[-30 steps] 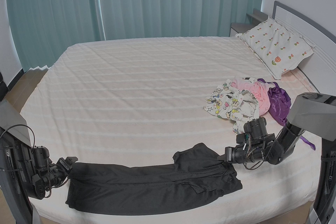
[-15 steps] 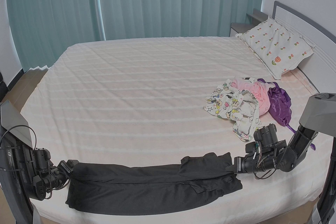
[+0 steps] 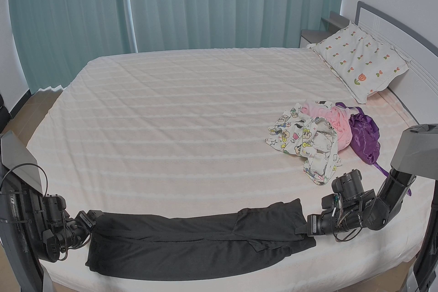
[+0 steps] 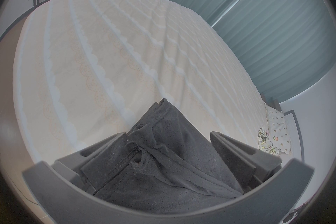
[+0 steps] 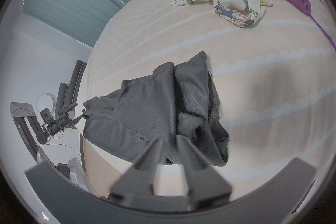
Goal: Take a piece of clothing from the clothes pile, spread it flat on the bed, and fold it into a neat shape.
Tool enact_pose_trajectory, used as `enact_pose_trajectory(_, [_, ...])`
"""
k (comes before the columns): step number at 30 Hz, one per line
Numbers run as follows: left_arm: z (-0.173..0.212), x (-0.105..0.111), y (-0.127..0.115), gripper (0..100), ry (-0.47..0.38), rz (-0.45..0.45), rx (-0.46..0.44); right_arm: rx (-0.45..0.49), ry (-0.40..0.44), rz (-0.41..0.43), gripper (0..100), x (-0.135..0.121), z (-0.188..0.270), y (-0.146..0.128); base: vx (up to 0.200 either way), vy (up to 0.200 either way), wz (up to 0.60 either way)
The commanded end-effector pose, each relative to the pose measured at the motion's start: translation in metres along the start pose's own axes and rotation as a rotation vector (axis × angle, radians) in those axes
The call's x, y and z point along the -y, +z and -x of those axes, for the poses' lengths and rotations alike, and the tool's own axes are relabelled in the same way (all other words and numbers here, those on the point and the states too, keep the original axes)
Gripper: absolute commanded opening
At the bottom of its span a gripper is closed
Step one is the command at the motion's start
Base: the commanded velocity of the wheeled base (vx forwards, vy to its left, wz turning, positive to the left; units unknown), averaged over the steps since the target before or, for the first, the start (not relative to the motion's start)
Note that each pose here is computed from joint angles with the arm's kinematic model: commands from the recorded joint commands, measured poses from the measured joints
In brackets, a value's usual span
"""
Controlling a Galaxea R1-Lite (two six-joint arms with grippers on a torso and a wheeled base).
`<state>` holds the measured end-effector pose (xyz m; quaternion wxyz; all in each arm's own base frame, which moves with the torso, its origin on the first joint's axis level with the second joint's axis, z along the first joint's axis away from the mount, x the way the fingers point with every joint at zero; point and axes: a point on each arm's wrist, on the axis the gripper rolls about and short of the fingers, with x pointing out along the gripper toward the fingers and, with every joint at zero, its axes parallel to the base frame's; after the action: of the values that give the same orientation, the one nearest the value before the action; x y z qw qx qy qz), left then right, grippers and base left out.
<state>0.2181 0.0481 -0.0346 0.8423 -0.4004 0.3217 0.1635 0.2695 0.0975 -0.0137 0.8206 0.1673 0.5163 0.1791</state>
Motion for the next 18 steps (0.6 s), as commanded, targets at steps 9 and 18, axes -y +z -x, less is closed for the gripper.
enact_pose_trajectory(9, [0.005, -0.001, -0.003, 100, 0.003, -0.061, -0.005, 0.096, 0.007, -0.122, 100, -0.011, 0.023, 0.006, 0.000, 0.000, 0.00])
enact_pose_trajectory(18, [0.006, -0.003, -0.004, 100, 0.019, -0.041, -0.011, 0.271, 0.061, -0.343, 100, -0.005, 0.019, -0.008, -0.133, 0.000, 0.00])
